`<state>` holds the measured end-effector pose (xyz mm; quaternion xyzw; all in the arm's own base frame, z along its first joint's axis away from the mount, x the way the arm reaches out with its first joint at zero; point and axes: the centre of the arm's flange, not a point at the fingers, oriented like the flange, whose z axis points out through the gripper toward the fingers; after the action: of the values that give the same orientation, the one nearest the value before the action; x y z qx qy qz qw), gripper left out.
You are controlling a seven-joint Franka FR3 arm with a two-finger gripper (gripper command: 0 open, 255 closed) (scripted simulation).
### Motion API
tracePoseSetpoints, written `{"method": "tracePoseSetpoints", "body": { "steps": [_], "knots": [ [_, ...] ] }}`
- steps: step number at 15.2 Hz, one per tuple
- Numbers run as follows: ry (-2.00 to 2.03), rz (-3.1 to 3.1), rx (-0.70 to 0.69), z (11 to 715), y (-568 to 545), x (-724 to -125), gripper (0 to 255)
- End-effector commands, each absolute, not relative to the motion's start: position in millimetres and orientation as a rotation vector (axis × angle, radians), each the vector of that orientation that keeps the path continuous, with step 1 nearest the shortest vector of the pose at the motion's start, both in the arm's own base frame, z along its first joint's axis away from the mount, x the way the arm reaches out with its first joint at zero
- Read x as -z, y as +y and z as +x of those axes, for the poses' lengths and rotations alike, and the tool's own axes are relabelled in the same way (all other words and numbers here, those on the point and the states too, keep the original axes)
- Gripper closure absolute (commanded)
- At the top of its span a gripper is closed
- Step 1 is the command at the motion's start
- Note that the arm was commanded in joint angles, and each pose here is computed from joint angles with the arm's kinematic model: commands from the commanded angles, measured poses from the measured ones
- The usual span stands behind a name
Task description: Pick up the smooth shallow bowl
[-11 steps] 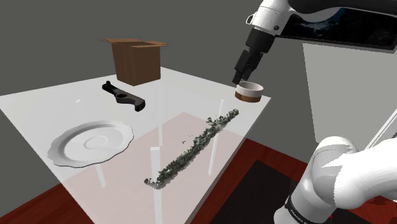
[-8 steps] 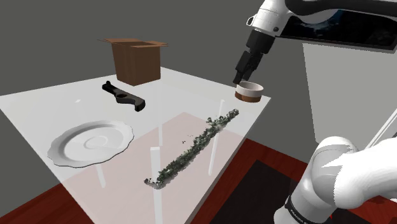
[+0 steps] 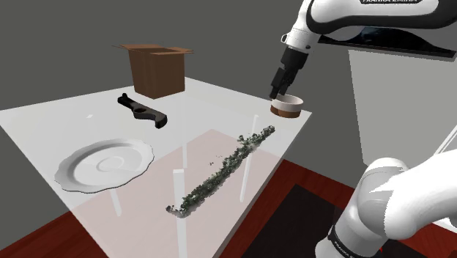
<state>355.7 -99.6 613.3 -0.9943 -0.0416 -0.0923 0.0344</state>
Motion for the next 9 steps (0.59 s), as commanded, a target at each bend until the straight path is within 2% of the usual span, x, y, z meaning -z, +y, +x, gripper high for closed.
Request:
{"method": "tracePoseSetpoints", "body": {
  "steps": [1, 9],
  "knots": [
    [-0.126, -3.063, 0.273, 365.0, -122.7, -606.0, 0],
    [-0.113, -3.083, 0.228, 403.0, -214.1, -573.2, 0]
  ]
}}
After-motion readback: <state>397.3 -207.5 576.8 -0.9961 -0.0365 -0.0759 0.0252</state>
